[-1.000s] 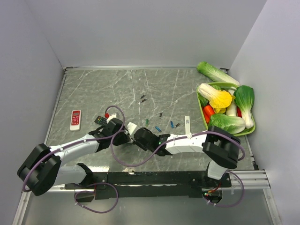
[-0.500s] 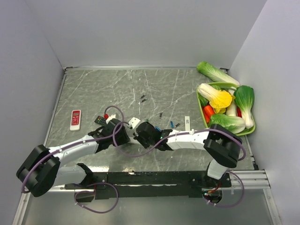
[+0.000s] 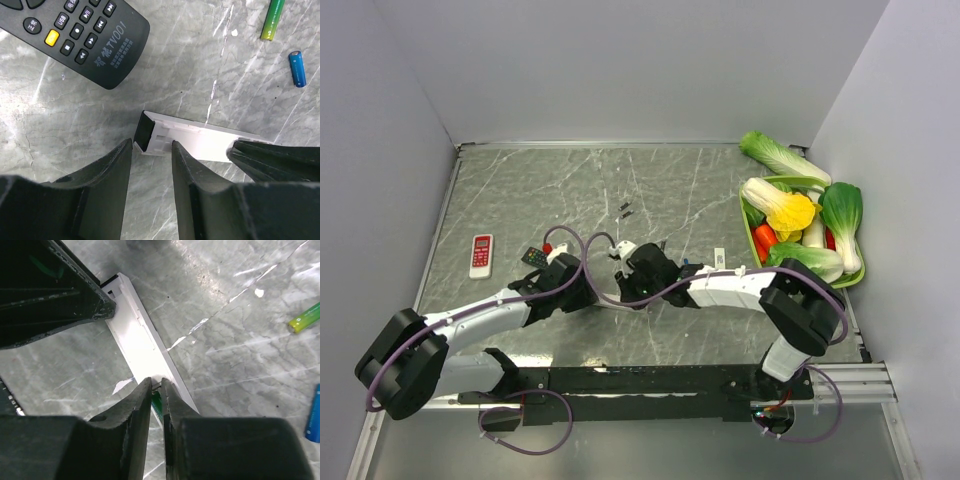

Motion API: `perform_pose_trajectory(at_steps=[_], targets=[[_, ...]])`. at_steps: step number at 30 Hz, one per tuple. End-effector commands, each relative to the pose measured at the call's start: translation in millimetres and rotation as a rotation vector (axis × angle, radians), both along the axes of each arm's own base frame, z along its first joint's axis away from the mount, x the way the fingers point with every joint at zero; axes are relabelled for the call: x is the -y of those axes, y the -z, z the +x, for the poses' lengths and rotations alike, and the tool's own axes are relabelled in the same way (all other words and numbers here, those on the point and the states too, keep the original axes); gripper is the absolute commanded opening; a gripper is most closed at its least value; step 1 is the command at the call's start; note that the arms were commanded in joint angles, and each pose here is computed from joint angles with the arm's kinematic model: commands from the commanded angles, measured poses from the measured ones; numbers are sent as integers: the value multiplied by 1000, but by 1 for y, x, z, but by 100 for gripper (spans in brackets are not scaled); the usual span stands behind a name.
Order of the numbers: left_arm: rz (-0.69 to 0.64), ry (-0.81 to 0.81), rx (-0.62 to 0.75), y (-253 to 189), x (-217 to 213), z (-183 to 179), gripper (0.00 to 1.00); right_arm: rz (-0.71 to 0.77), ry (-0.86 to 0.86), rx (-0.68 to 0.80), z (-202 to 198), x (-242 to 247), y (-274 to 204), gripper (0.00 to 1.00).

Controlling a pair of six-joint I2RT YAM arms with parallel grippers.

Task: Load the batteries into the remote control
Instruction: Load the battery into the remote control.

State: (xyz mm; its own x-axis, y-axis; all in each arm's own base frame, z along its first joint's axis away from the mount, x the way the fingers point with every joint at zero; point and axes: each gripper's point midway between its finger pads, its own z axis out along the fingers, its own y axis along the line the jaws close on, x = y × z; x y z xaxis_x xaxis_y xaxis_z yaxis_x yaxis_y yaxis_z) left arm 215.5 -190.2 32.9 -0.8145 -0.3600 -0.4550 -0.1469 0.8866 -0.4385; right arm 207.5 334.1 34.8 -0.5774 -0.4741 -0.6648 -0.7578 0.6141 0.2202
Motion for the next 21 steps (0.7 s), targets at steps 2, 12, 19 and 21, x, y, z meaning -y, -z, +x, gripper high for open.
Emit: perform_pose_trajectory(at_steps=[2,12,19,21], targets=[[61,0,-44,14,-12,-11,42,-216,0,-289,-55,69,57,23],[47,-1,-33,11,-12,-11,42,-216,37,-385,-56,76,68,31],[36,-1,-20,7,-11,-10,42,-161,13,-312,-45,67,45,40],[36,2,-22,7,-10,-11,42,-136,0,-282,-40,61,34,44]])
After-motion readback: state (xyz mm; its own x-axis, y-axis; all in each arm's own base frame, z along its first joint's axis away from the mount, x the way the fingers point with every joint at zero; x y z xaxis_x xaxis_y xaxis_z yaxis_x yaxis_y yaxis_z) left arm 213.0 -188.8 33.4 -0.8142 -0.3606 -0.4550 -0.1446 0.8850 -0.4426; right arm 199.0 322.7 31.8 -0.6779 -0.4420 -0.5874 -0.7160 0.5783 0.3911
